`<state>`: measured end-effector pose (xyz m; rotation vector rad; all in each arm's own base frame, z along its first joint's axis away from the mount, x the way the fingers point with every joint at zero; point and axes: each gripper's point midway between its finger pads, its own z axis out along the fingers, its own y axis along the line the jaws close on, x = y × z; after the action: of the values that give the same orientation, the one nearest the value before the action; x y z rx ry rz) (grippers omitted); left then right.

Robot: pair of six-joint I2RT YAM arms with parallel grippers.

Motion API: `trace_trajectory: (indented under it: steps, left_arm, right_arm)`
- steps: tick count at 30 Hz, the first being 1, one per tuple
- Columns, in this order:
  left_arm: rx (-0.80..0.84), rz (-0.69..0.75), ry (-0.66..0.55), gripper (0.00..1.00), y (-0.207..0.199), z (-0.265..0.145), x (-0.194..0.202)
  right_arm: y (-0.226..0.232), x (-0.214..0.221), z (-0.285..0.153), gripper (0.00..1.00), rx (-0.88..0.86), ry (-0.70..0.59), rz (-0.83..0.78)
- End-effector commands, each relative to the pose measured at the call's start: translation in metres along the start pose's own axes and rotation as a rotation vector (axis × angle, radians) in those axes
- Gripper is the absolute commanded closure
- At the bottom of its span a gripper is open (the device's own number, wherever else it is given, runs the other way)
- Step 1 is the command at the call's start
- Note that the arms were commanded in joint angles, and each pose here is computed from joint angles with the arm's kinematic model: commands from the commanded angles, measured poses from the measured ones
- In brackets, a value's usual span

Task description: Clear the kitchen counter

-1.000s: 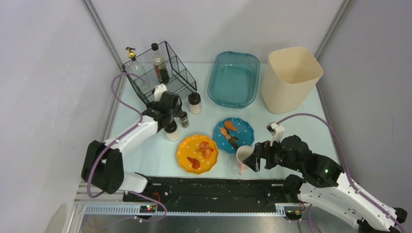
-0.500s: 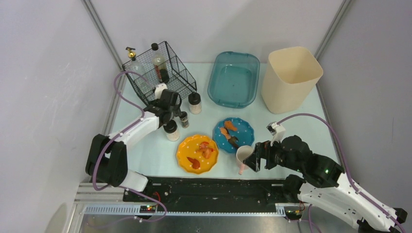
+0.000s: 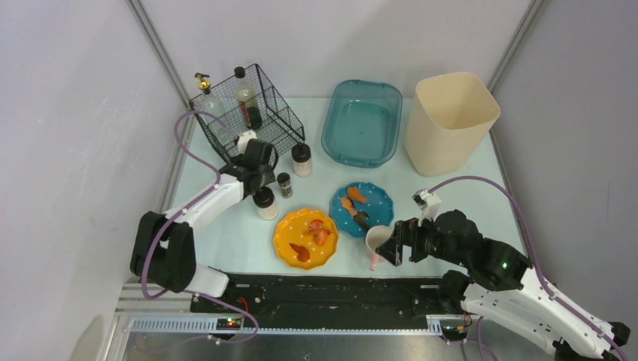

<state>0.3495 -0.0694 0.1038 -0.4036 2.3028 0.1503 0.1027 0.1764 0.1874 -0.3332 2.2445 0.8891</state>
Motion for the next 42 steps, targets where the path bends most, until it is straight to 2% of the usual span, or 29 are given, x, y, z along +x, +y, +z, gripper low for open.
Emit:
trace_trajectory:
  steps: [1,11,19,28,39,42]
  left_arm:
    - [0.055,-0.018,-0.066,0.99,-0.002,-0.024,-0.027]
    - [0.181,-0.04,-0.143,1.0,-0.015,-0.071,-0.071]
    - [0.208,-0.041,-0.199,1.0,-0.024,-0.092,-0.109]
    - [0.225,-0.053,-0.316,1.0,-0.043,-0.124,-0.188]
    - [0.152,-0.034,-0.431,1.0,-0.059,-0.123,-0.258]
    - [0.124,-0.031,-0.433,1.0,-0.065,-0.11,-0.266]
  right_arm:
    - [0.009,-0.008,-0.001,0.0,-0.036,-0.033,0.013]
    - [0.01,-0.009,-0.002,0.0,-0.043,-0.041,0.016]
    - [0.011,-0.009,-0.002,0.0,-0.049,-0.045,0.013]
    - [0.013,-0.011,-0.008,0.01,-0.069,-0.065,0.011]
    - [0.023,-0.015,-0.013,0.01,-0.121,-0.075,-0.001]
    - [0.029,-0.018,-0.017,0.01,-0.152,-0.09,0.001]
